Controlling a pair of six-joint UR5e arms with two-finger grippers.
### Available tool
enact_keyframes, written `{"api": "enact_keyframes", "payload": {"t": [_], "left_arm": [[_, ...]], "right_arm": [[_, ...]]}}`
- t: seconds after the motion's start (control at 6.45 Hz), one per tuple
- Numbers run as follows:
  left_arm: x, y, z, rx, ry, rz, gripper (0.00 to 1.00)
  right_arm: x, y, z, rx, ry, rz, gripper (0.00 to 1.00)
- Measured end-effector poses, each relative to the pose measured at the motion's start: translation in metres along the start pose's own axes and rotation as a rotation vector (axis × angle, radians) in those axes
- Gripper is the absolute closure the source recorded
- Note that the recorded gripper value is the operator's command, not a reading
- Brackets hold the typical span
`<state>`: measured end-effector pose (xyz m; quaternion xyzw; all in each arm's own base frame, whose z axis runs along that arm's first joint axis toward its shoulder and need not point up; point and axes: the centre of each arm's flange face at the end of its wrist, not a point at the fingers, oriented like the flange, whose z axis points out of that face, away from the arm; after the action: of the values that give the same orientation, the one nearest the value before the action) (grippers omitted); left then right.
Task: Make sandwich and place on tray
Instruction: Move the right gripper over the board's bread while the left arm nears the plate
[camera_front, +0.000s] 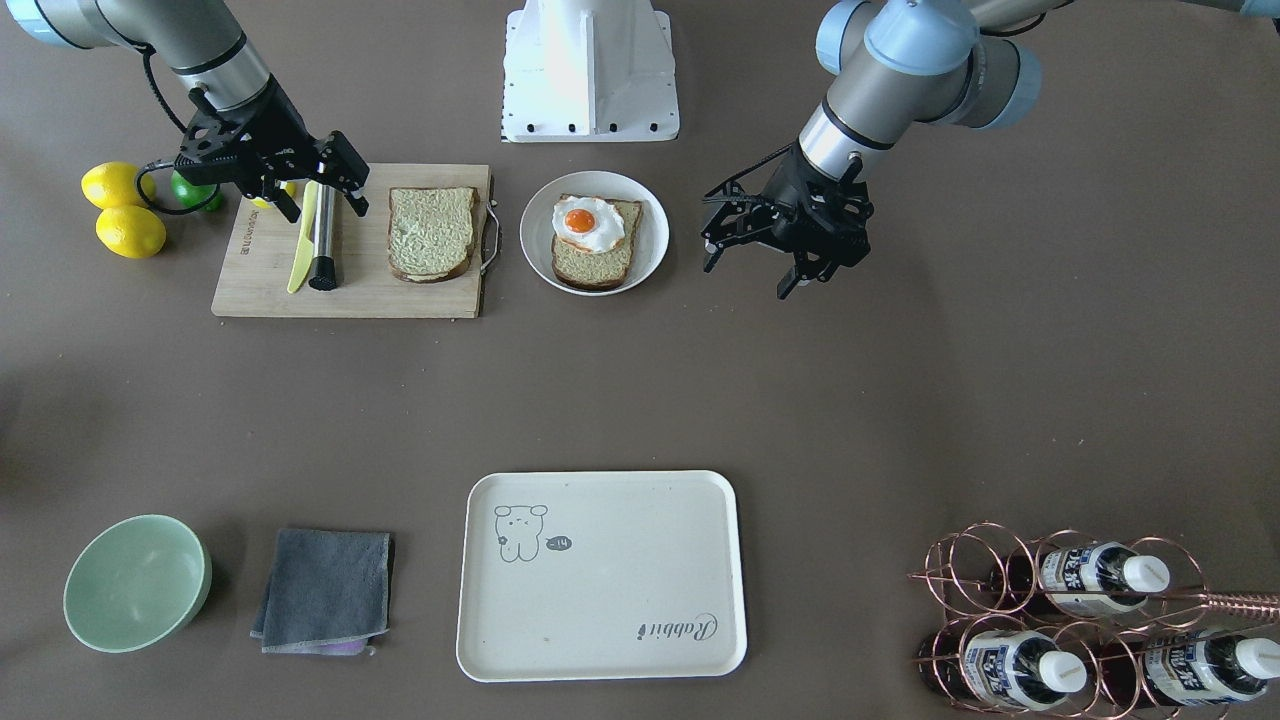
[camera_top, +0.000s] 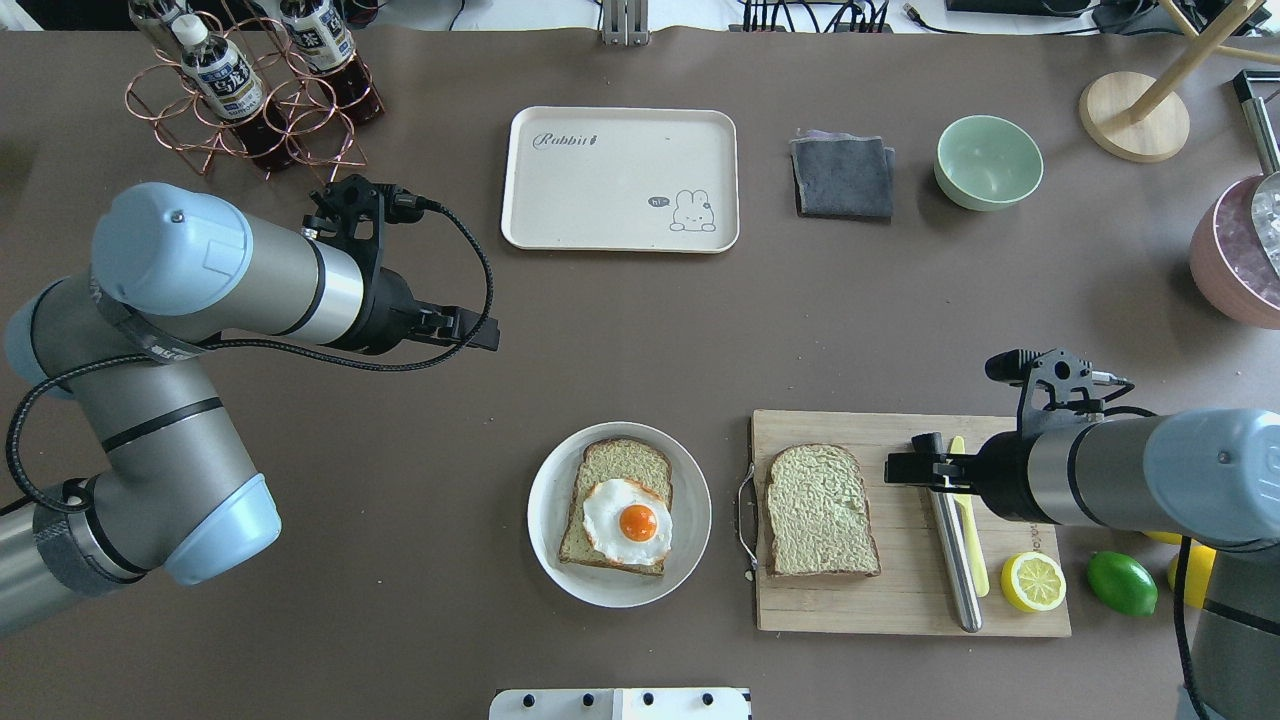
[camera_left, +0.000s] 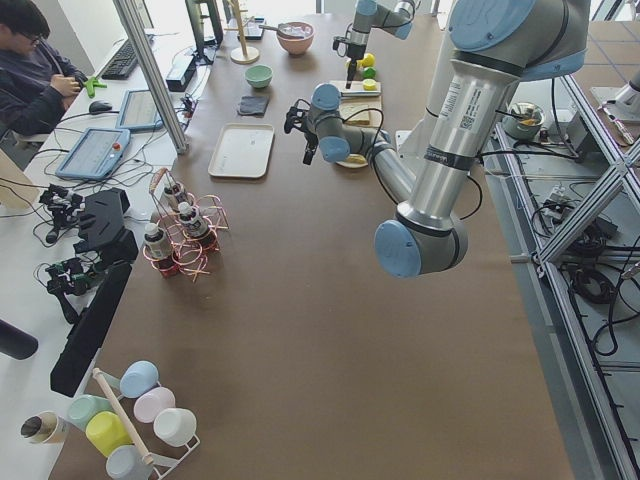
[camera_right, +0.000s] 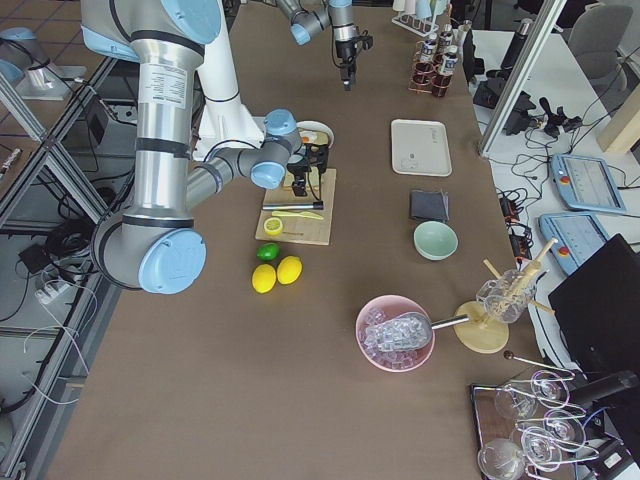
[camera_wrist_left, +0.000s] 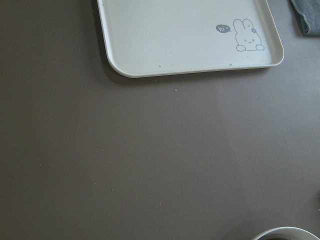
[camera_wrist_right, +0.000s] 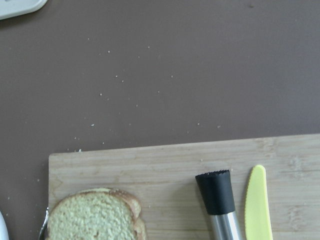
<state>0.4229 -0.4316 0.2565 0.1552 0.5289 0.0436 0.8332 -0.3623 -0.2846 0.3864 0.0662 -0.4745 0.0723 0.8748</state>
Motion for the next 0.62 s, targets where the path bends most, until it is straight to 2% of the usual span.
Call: {"api": "enact_keyframes", "payload": {"t": [0.31,0.46,0.62], "left_arm": [[0.003,0.003,0.003,-0.002,0.0,0.003,0.01],[0.002,0.004,0.003,-0.003,-0.001,0.003,0.01],[0.002,0.004,0.004,-0.004,-0.001,0.003,0.01]], "right_arm": [[-0.012,0.038,0.016,-0.039,0.0,-0.053,0.23],[-0.015,0.055,0.023,-0.052,0.004,-0.077,0.32],[-0.017,0.067,0.028,-0.059,0.008,-0.093,0.32]]}}
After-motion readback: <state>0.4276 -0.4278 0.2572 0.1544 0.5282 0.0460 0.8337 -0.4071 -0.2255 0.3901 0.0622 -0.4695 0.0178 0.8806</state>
